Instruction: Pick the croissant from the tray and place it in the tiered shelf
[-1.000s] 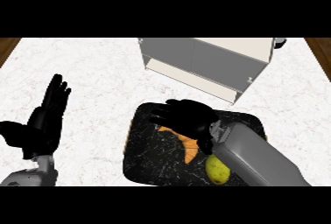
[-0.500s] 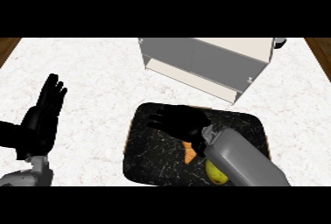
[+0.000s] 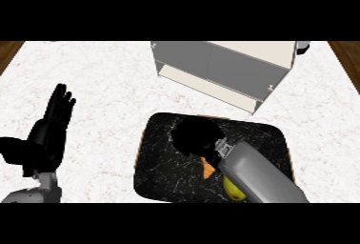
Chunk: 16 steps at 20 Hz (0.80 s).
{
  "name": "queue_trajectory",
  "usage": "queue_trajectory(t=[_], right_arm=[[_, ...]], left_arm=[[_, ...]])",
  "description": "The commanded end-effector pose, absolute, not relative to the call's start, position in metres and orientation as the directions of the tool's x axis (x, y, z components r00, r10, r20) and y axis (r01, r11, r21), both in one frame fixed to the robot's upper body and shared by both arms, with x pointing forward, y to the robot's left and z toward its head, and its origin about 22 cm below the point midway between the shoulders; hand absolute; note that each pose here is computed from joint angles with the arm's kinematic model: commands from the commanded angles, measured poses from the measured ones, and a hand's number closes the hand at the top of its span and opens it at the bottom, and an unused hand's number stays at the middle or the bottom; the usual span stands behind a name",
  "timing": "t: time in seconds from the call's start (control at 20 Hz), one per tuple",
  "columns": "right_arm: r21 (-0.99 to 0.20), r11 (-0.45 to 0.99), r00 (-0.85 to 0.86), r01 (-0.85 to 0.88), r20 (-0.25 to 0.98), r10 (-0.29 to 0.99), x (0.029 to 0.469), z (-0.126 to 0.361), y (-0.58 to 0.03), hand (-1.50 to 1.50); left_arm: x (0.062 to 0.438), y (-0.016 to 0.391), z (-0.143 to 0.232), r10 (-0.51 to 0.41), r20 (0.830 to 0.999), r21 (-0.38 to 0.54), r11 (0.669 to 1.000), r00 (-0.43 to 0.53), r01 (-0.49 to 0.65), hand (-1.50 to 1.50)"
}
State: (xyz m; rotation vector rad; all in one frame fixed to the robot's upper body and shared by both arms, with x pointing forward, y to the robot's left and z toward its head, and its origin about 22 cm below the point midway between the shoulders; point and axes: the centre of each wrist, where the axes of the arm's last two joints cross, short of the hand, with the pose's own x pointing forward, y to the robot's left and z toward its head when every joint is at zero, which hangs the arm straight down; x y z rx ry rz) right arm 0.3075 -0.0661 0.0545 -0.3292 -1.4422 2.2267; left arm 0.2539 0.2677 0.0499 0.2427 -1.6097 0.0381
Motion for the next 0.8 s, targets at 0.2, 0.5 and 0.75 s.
queue_trajectory(t=[0.2, 0.5, 0.75], right_arm=[[-0.882, -0.007, -0.155, -0.472, 0.075, 0.985, 0.325, 0.021, -0.11, 1.5], [-0.922, 0.237, 0.268, -0.306, 0.156, 0.951, 0.326, 0.044, -0.115, 1.5], [-0.905, 0.393, 0.411, -0.164, 0.299, 0.861, 0.32, 0.076, -0.079, 1.5]], left_arm=[[0.249, 0.283, 0.046, -0.131, 0.991, 0.124, 0.958, -0.007, -0.257, 0.0], [0.255, 0.266, 0.049, -0.138, 0.99, 0.131, 0.973, -0.025, -0.189, 0.0], [0.261, 0.255, 0.055, -0.121, 0.992, 0.116, 0.987, -0.04, -0.113, 0.0]])
